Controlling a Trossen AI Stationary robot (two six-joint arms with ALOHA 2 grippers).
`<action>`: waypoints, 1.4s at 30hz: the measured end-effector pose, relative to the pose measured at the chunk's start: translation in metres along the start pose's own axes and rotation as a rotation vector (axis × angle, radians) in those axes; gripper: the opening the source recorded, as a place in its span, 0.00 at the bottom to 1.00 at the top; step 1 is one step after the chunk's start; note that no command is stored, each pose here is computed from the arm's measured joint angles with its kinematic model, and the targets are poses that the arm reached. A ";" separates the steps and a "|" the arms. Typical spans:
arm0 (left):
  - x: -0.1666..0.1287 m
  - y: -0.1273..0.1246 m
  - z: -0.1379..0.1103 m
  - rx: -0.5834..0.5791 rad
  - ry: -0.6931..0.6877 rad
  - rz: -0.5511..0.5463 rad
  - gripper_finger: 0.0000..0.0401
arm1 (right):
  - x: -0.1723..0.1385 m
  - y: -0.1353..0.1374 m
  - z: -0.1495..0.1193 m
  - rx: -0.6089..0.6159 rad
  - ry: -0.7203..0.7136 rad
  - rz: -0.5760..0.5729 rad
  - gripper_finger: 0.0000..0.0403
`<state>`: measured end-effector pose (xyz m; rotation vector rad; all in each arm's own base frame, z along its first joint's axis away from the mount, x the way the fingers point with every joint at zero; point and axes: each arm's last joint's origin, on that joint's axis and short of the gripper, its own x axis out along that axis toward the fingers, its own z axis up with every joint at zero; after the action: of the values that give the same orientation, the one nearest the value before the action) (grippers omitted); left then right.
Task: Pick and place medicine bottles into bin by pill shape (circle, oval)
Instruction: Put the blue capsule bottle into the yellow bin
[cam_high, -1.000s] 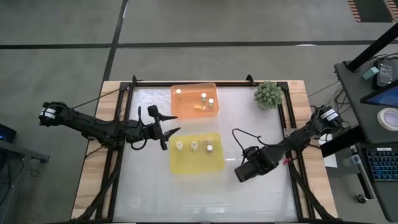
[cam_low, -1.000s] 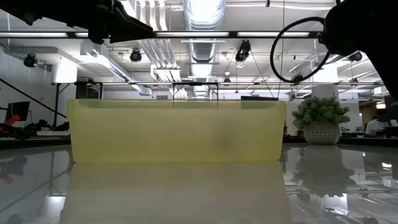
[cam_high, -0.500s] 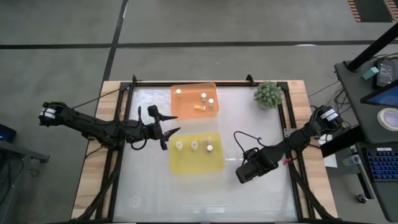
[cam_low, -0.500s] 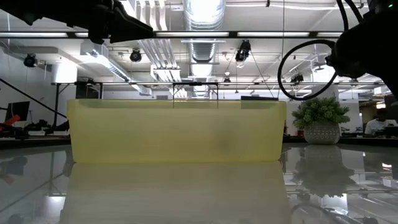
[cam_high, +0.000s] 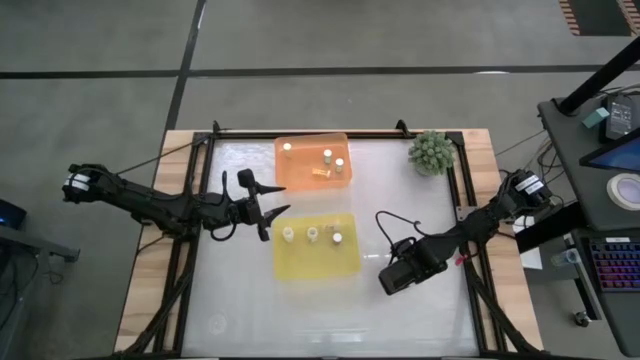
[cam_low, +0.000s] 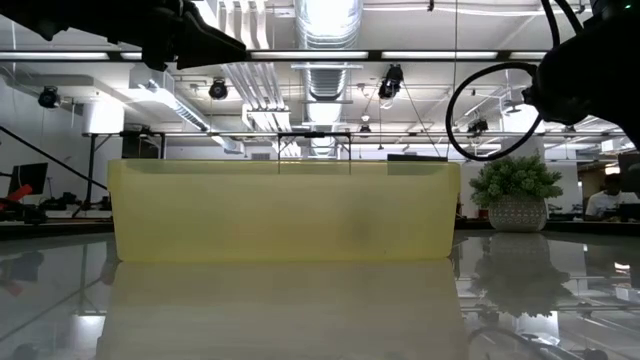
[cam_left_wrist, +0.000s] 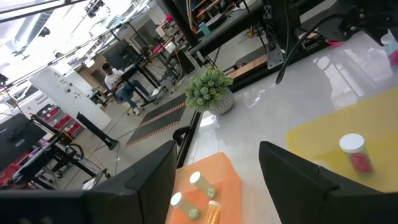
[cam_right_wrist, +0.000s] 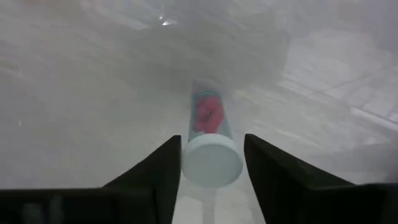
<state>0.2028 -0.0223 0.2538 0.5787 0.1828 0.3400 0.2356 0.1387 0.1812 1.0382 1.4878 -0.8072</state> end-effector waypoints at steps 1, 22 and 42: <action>0.000 0.000 0.000 0.000 0.000 0.000 0.53 | 0.000 0.000 0.000 0.001 0.000 0.001 0.41; 0.000 -0.002 -0.003 -0.007 0.020 -0.015 0.53 | -0.017 0.007 0.001 0.003 0.084 0.030 0.26; 0.000 -0.001 -0.003 0.018 0.023 -0.009 0.53 | -0.121 0.045 0.047 -0.118 -0.161 0.238 0.27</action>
<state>0.2027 -0.0215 0.2509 0.5915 0.2109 0.3367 0.2976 0.0923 0.2948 1.0143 1.2334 -0.6122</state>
